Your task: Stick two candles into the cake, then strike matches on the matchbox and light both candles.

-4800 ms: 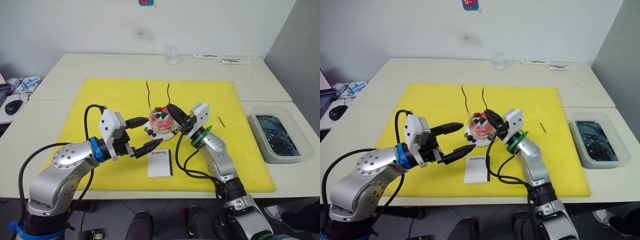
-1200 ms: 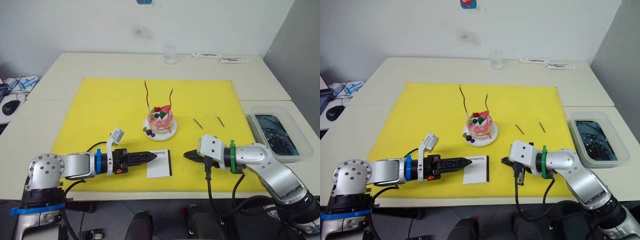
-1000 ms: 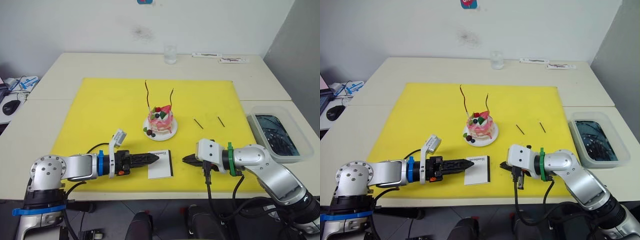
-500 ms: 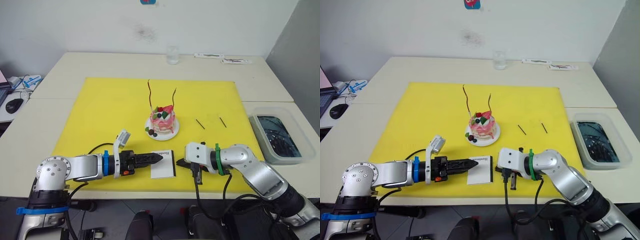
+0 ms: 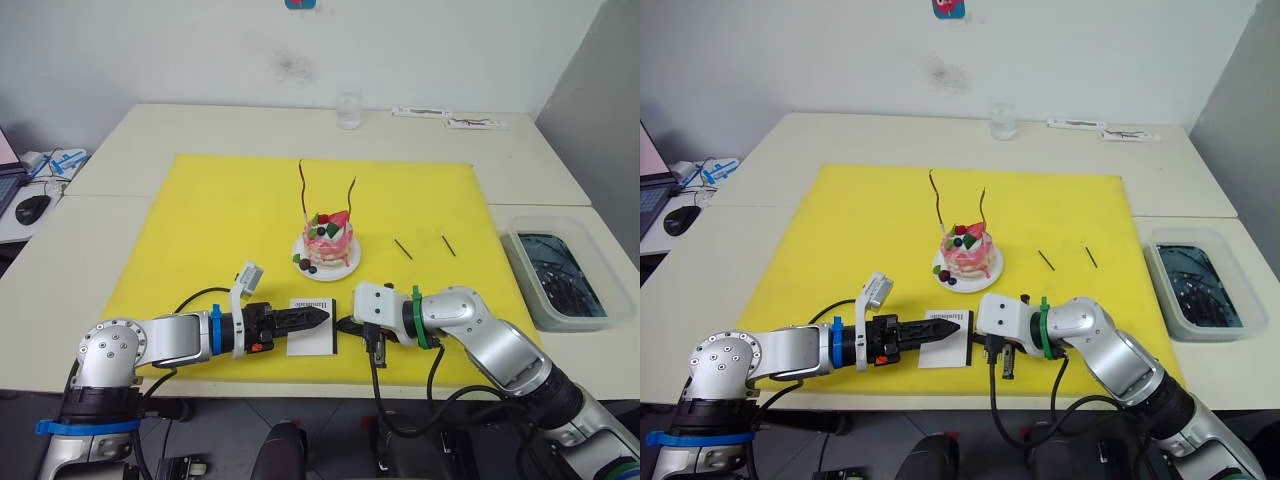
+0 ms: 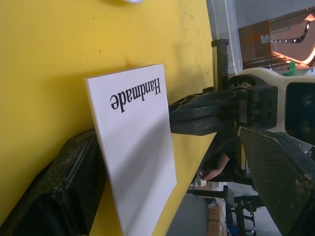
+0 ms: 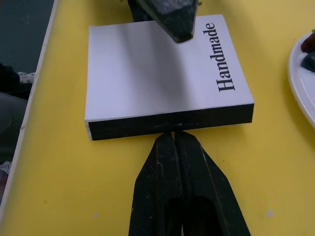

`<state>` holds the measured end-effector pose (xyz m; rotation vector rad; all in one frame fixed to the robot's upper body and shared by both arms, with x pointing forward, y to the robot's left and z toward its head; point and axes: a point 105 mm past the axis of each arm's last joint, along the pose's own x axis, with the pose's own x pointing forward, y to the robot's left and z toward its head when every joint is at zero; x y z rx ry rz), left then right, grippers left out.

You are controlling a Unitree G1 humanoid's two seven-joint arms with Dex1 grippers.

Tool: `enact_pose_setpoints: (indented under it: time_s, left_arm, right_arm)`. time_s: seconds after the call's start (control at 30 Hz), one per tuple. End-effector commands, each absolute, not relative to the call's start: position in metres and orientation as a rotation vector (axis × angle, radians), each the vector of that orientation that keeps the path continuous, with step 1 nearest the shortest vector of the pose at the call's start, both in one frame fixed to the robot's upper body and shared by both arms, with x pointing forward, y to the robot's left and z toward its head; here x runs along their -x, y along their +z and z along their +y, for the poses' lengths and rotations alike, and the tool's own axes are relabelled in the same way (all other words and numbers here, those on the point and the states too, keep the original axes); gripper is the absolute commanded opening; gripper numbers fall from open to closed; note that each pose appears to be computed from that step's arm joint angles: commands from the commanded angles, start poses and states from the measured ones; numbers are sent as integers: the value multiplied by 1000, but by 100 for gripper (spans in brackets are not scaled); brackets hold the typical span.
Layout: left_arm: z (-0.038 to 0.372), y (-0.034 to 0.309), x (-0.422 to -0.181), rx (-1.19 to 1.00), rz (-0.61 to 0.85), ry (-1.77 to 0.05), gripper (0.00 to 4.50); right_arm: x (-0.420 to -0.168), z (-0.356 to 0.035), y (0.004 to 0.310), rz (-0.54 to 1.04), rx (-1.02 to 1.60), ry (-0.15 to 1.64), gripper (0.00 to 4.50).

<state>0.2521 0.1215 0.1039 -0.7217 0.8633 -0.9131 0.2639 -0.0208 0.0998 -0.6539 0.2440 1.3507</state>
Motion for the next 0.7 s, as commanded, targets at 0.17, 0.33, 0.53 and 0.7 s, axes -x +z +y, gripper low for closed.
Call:
enact_pose_setpoints:
  time_s: [0.17,0.33,0.53,0.7]
  left_arm:
    - [111,92,-240,717,924,-939,450]
    - [115,94,-247,735,886,-910,450]
    - [119,91,-245,736,898,-897,450]
    - [118,88,-247,734,898,-883,450]
  right_arm:
    - [-260,-13,110,207,649,1375,3]
    - [-259,-17,109,217,652,1374,3]
    - [-257,-17,107,221,647,1379,3]
    - [-255,-16,105,217,645,1385,3]
